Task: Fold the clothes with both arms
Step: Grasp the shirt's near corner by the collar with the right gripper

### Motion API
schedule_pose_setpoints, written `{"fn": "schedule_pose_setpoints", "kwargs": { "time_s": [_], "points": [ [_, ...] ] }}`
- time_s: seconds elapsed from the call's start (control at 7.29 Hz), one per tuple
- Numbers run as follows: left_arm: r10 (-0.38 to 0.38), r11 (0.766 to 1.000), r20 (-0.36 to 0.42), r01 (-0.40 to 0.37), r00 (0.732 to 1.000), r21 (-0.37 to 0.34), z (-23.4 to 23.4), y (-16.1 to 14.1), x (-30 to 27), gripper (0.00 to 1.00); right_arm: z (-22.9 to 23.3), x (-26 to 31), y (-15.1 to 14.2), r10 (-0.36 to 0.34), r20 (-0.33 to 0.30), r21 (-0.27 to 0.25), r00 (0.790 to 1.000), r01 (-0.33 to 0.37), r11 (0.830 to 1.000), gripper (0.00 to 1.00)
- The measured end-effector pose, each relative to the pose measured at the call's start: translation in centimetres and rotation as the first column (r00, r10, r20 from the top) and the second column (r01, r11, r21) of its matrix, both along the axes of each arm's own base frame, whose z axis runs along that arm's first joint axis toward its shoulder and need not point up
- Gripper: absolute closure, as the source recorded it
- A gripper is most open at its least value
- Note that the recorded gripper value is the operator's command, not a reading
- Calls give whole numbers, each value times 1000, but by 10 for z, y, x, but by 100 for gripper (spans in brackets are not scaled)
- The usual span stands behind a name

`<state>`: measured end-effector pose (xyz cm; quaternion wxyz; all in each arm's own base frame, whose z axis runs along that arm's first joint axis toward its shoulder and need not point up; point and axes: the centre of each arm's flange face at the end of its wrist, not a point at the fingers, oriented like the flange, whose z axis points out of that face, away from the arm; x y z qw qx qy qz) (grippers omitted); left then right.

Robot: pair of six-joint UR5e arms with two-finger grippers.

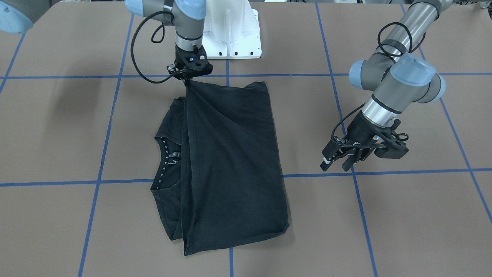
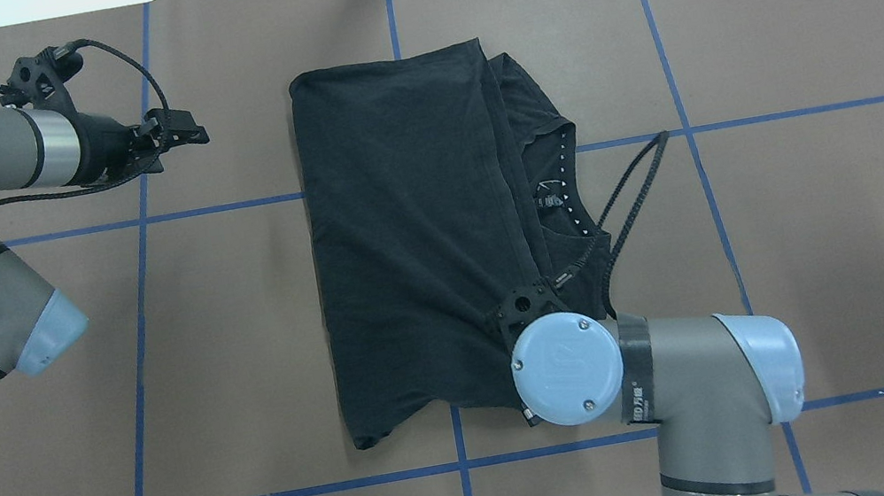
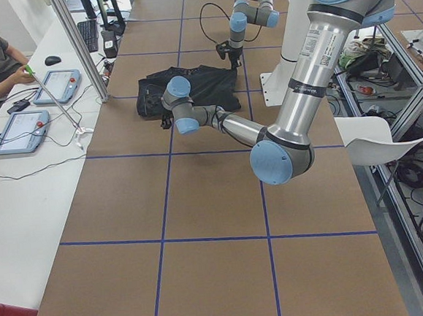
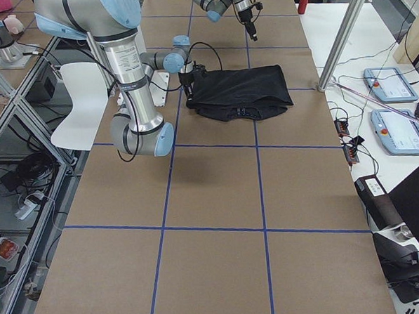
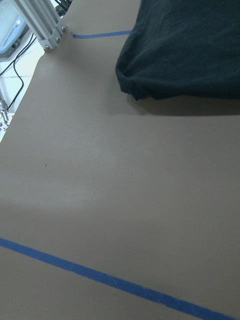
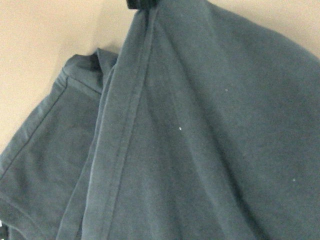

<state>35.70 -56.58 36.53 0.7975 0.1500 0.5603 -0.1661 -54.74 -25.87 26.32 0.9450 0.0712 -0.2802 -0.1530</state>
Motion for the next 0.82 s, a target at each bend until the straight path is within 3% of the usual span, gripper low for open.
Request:
{"fn": "schedule_pose_setpoints", "kwargs": {
  "time_s": [0.14, 0.27, 0.69, 0.82],
  "points": [
    [0, 1000, 0, 0, 1000, 0, 0, 0, 0, 13, 3, 6, 2, 11, 6, -12, 1000, -10, 1000, 80],
    [-1, 1000, 0, 1, 1000, 0, 0, 0, 0, 13, 4, 12, -5, 15, 8, -17, 1000, -15, 1000, 1],
    [-1, 1000, 0, 1, 1000, 0, 0, 0, 0, 13, 8, 21, -17, 27, 7, -32, 1000, -27, 999, 0],
    [-1, 1000, 0, 1, 1000, 0, 0, 0, 1, 13, 6, 20, -16, 85, 11, -75, 996, -84, 994, 0]
  ]
}}
